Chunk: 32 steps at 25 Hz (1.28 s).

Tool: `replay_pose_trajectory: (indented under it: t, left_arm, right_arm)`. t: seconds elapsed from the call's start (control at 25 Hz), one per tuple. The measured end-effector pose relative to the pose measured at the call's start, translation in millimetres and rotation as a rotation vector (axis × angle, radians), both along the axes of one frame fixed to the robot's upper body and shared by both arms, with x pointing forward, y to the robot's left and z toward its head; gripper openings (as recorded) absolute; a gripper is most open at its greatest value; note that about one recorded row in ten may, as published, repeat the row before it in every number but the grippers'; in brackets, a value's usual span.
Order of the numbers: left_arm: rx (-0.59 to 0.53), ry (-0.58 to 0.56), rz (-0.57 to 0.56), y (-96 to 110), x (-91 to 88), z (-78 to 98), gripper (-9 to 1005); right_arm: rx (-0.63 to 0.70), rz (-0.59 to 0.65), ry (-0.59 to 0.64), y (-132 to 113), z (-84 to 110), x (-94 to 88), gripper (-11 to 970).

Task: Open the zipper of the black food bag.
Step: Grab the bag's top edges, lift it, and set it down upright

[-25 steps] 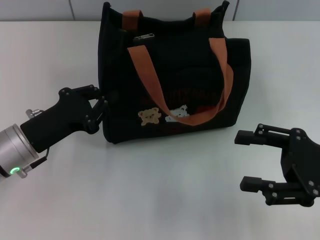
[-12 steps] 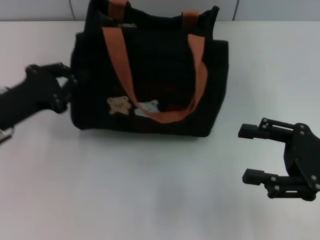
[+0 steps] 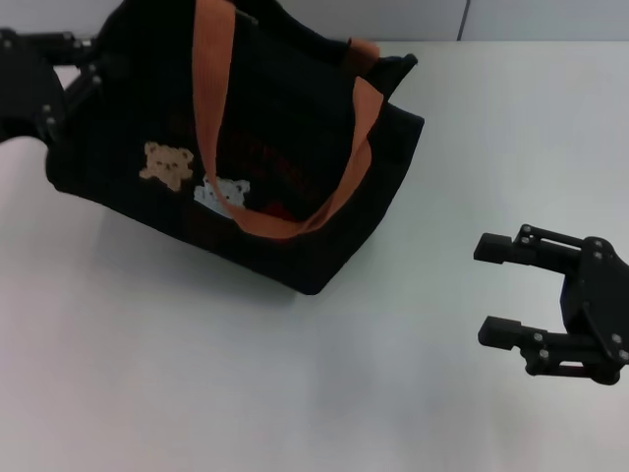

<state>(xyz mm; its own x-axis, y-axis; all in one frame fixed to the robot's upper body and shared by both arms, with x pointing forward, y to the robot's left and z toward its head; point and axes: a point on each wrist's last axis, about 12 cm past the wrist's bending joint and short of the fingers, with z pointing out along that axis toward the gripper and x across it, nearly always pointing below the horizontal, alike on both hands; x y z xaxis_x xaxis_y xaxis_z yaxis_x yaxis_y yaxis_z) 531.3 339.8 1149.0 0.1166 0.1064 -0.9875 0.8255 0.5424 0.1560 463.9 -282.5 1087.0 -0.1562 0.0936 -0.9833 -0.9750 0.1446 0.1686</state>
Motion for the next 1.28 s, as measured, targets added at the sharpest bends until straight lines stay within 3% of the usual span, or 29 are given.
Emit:
replay_pose_trajectory:
  t: [0.2,0.32,0.4,0.44,0.6,0.8,1.08,1.28]
  left_arm:
    - [0.055,-0.035,-0.089,-12,3.8,21.6,99]
    - [0.066,-0.048,-0.117,-15,3.6,25.9,99]
    - [0.089,-0.091,-0.203,-22,0.5,39.0,99]
    - [0.089,-0.091,-0.203,-22,0.5,39.0,99]
    - [0.125,-0.134,-0.25,-26,0.4,54.4,99]
    - [0.148,-0.151,-0.233,-25,6.0,61.3,99]
    - [0.173,-0.179,-0.14,-20,15.0,57.1,98]
    - [0.195,-0.191,-0.052,-1,14.9,54.9,98]
  right_arm:
    - [0.023,-0.053,0.0,-4,-0.3,0.5,774]
    - [0.049,-0.095,0.007,-6,-1.4,1.6,774]
    - [0.095,-0.208,0.015,-11,-4.9,5.0,774]
    - [0.095,-0.208,0.015,-11,-4.9,5.0,774]
    - [0.165,-0.409,0.004,-14,-14.8,11.8,774]
    - [0.163,-0.469,0.034,-9,-22.5,17.9,774]
    - [0.158,-0.485,0.054,-6,-25.7,20.2,774]
    - [0.155,-0.493,0.057,-6,-26.2,21.5,774]
